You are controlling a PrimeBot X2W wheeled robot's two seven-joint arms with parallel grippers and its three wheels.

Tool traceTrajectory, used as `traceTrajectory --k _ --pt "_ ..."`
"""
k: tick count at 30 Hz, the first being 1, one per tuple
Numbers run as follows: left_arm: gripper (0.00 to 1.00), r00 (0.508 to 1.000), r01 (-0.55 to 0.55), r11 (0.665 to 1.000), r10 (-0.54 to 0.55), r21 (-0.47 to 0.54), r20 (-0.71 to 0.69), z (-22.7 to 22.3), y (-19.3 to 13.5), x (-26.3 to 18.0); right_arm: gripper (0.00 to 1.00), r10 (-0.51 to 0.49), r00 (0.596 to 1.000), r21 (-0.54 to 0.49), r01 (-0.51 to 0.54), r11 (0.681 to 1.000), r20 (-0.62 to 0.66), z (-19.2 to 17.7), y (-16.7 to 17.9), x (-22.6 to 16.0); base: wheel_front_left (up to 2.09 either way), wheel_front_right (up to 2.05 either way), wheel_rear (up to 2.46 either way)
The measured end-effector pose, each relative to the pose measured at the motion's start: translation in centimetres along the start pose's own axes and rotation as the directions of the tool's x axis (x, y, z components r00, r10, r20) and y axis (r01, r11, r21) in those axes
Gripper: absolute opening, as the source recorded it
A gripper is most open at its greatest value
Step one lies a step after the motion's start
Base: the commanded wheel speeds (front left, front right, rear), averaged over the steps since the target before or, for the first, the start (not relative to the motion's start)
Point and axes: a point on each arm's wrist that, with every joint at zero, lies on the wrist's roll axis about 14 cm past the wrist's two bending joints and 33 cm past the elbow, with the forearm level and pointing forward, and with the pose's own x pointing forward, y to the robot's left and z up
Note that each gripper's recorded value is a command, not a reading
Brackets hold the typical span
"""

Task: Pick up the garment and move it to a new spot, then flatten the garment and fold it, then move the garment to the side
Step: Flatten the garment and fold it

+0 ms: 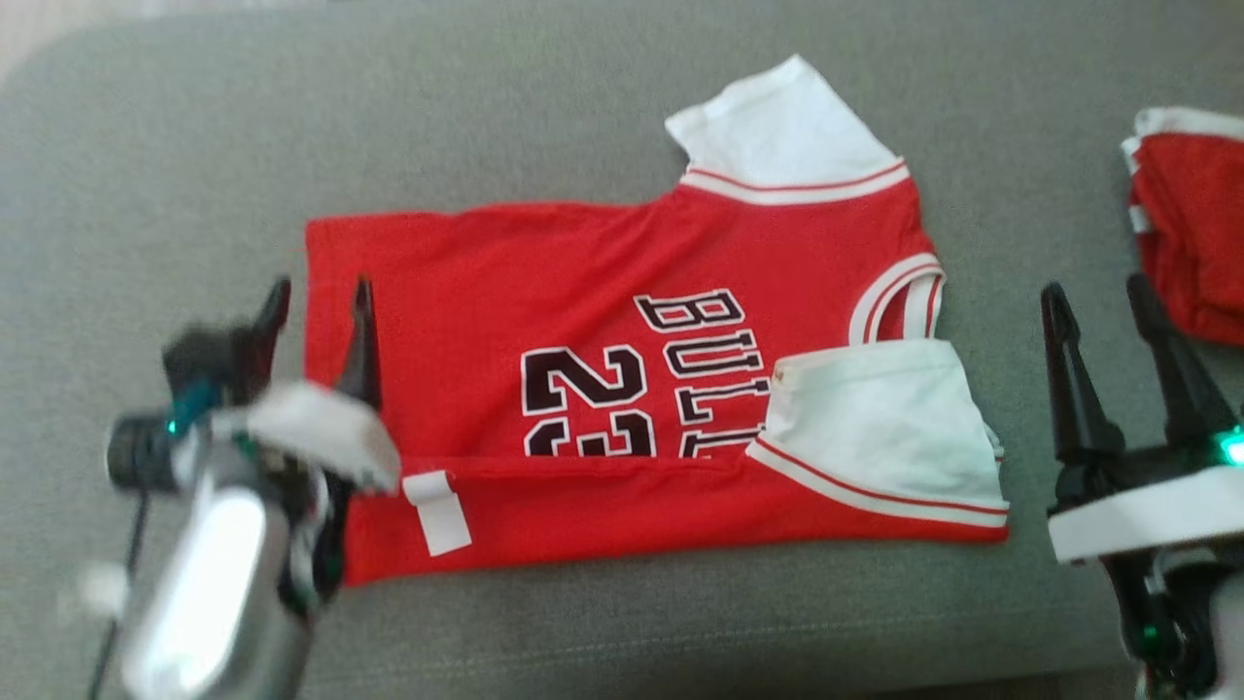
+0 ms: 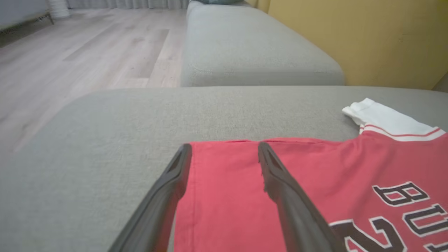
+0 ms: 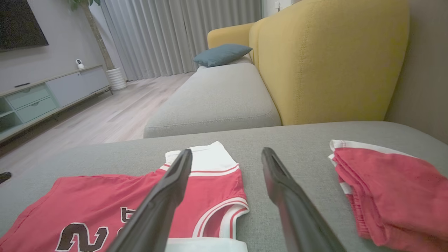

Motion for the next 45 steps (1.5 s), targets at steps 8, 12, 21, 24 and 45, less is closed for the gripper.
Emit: traceTrajectory --k 8,12,21,24,45 --pt "1.00 0.988 -0.019 0.999 0.014 -0.035 -0.154 -4.2 1.9 6.1 1.00 -0.013 0.999 0.014 0.013 1.000 -0.031 -1.6 -0.7 1.6 0.00 0.00 0.00" --pt "1.00 0.974 -0.033 0.998 0.021 -0.052 -0.225 -6.1 2.8 8.3 1.00 -0.030 0.999 0.022 0.031 0.999 -0.045 -2.2 -1.3 1.9 0.00 0.00 0.00" --pt "0.44 0.918 -0.031 0.997 -0.001 -0.074 -0.398 -8.6 3.4 9.9 1.00 -0.050 0.996 0.042 0.053 0.998 -0.078 -3.6 -2.0 1.8 0.00 0.00 0.00" --pt "0.00 0.909 -0.029 0.997 -0.001 -0.067 -0.417 -8.7 3.6 10.0 1.00 -0.045 0.995 0.052 0.050 0.997 -0.088 -3.9 -1.9 1.9 0.00 0.00 0.00" --pt "0.00 0.947 0.006 0.996 -0.034 -0.088 -0.319 -7.6 2.2 12.0 1.00 0.104 0.955 0.060 -0.091 0.994 -0.279 -8.1 -1.4 16.0 0.00 0.00 0.00"
